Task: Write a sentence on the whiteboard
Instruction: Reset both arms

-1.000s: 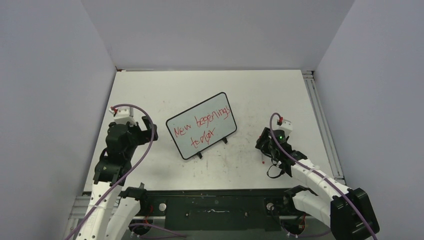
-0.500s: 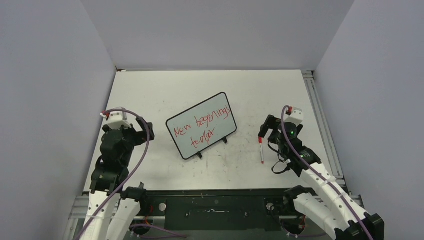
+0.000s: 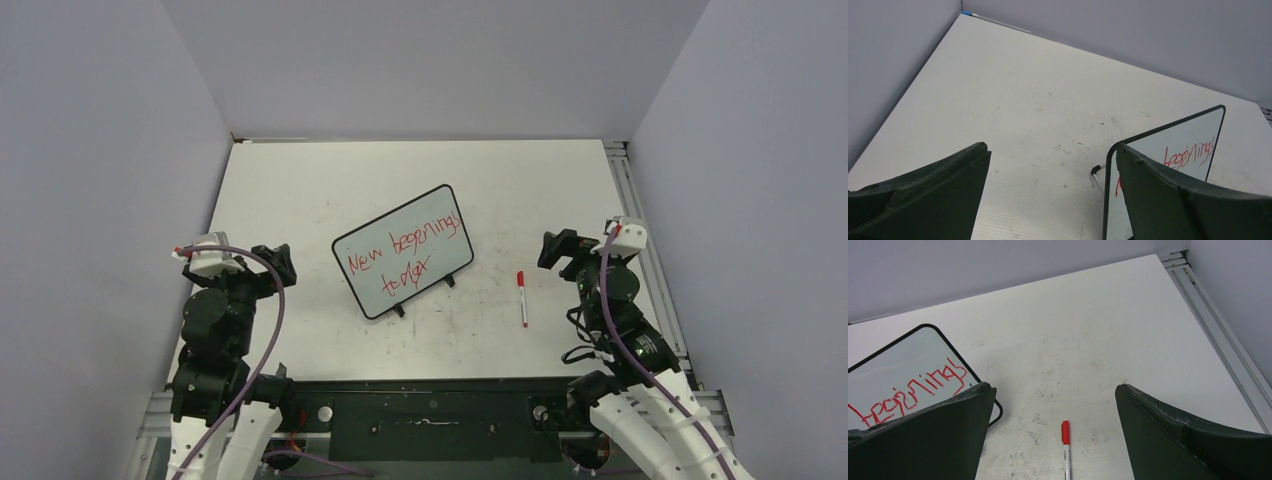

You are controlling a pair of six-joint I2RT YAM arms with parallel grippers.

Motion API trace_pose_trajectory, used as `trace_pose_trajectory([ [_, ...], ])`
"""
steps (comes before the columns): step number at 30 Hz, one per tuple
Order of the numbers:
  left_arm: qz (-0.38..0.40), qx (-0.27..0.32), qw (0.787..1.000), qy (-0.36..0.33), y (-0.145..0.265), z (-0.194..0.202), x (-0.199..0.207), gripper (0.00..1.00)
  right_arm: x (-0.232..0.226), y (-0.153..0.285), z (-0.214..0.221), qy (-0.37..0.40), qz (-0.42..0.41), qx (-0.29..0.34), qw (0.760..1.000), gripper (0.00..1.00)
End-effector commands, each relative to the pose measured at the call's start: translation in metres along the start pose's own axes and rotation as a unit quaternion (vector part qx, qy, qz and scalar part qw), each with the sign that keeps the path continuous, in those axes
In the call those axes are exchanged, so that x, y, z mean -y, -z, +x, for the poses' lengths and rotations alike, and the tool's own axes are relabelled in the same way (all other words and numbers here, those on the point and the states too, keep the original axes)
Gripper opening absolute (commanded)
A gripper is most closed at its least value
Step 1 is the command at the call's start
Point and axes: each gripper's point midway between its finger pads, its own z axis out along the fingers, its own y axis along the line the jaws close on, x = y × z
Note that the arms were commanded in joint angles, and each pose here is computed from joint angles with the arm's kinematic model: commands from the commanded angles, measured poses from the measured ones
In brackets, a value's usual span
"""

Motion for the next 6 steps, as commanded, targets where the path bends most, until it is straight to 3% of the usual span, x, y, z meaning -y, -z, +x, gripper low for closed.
trace_pose_trajectory([
  [1, -0.002, 0.024, 1.0, -0.003, -0.0025, -0.0125, 0.0004, 0.96, 0.0012, 0.0022, -0.0164, 0.005, 0.005, 0.027, 1.0, 0.94],
  [6, -0.008, 0.009, 1.0, -0.007, -0.0065, -0.0077, -0.0006, 0.96, 0.001, 0.0024, -0.0169, 0.003, 0.006, 0.026, 1.0, 0.94],
])
